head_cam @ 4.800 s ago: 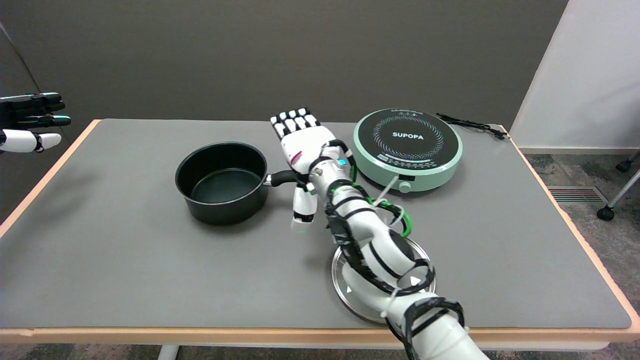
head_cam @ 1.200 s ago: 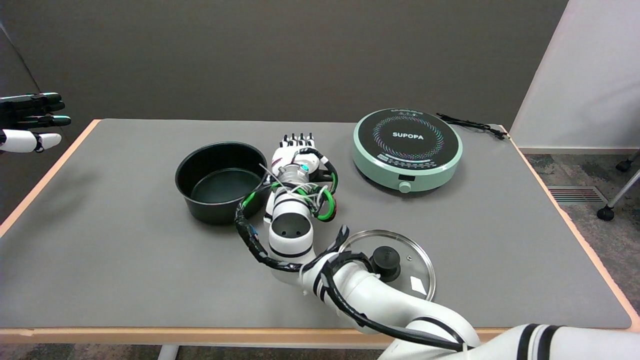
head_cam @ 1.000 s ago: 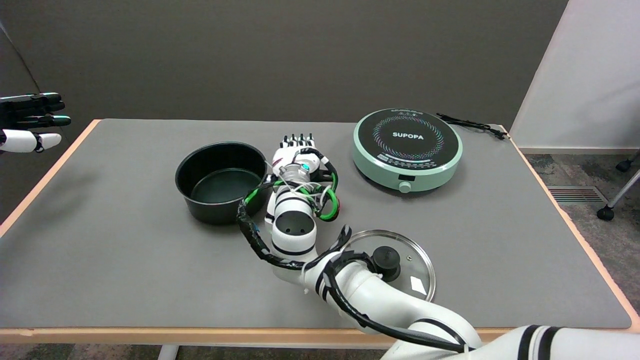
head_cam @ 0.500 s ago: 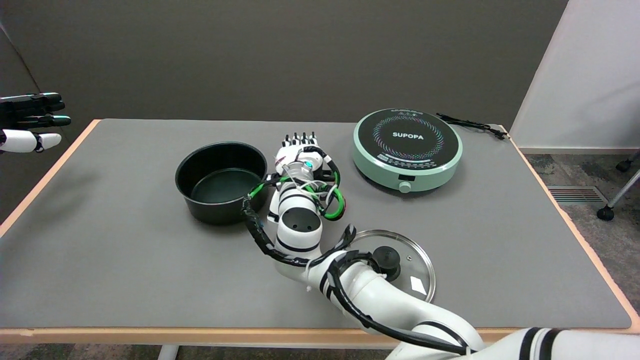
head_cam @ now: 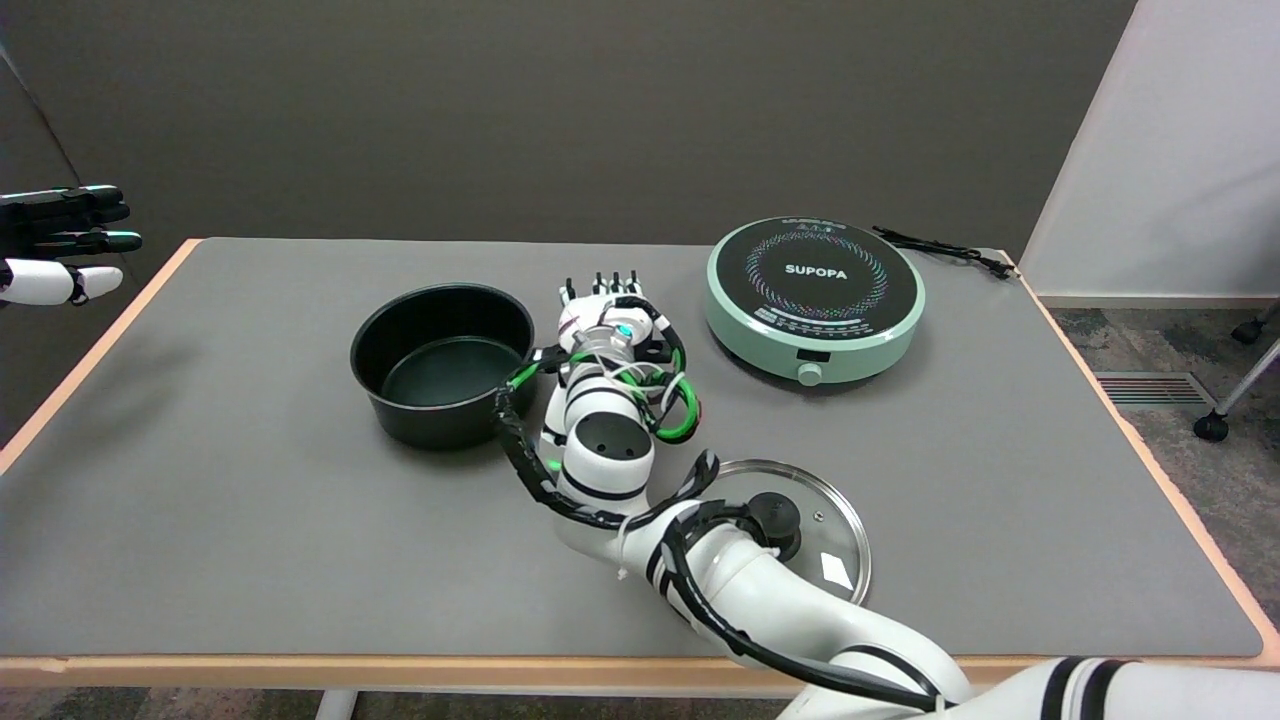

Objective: Pick up the pot.

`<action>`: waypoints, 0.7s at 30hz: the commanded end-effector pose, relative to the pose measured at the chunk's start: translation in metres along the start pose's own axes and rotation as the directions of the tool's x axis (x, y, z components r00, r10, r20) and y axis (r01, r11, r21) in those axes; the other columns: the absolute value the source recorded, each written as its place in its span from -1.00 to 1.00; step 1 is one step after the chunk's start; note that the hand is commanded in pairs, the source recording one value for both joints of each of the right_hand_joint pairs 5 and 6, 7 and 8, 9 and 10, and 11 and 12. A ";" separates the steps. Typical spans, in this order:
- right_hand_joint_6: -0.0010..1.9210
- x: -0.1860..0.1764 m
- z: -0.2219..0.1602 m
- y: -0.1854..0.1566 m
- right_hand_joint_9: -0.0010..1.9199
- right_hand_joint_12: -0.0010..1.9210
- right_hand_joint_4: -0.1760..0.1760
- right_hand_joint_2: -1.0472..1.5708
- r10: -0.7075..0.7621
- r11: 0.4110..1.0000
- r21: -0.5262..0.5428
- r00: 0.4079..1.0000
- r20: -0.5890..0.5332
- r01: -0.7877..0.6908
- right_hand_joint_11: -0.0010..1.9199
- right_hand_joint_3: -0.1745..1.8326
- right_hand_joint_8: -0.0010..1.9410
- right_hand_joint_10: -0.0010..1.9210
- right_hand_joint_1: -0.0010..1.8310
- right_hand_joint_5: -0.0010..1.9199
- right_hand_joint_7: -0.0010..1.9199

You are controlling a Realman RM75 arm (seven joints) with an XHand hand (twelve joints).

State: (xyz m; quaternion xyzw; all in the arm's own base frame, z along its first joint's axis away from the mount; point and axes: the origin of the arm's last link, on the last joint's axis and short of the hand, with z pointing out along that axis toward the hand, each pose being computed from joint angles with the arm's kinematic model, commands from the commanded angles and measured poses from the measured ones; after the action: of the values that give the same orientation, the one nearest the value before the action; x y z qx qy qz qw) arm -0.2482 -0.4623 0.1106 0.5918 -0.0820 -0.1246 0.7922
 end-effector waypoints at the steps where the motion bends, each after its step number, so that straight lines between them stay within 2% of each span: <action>1: -0.95 -0.003 0.002 0.007 -0.95 -0.95 1.00 -0.38 0.007 1.000 -0.006 1.000 0.030 -0.006 -0.95 -0.33 -0.95 -0.95 0.24 -0.95 -0.95; 5: -0.93 -0.003 0.003 0.009 -0.93 -0.93 1.00 -0.43 0.007 1.000 -0.009 1.000 0.030 -0.006 -0.93 -0.05 -0.94 -0.93 0.24 -0.93 -0.93; 6: -0.92 -0.003 0.003 0.009 -0.92 -0.92 0.99 -0.46 0.007 1.000 -0.009 1.000 0.030 -0.006 -0.92 0.18 -0.92 -0.92 0.25 -0.92 -0.92; 7: -0.86 -0.003 0.003 0.009 -0.86 -0.86 1.00 -0.47 0.006 1.000 -0.010 1.000 0.028 -0.006 -0.86 0.35 -0.86 -0.86 0.26 -0.86 -0.86; 8: -0.60 -0.003 0.003 0.010 -0.60 -0.60 1.00 -0.49 0.008 1.000 -0.010 1.000 0.028 -0.008 -0.60 0.49 -0.60 -0.60 0.26 -0.60 -0.60; 11: -0.30 -0.001 0.005 0.011 -0.30 -0.30 1.00 -0.44 0.023 1.000 -0.008 0.999 0.028 -0.023 -0.30 0.52 -0.30 -0.30 0.23 -0.30 -0.30; 21: -0.10 0.002 0.006 0.013 -0.10 -0.10 1.00 -0.35 0.028 1.000 -0.010 0.999 0.022 -0.028 -0.10 0.40 -0.11 -0.10 0.23 -0.10 -0.10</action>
State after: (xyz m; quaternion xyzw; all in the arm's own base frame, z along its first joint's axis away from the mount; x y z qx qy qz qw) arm -0.2496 -0.4626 0.1204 0.5866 -0.0955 -0.1260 0.7943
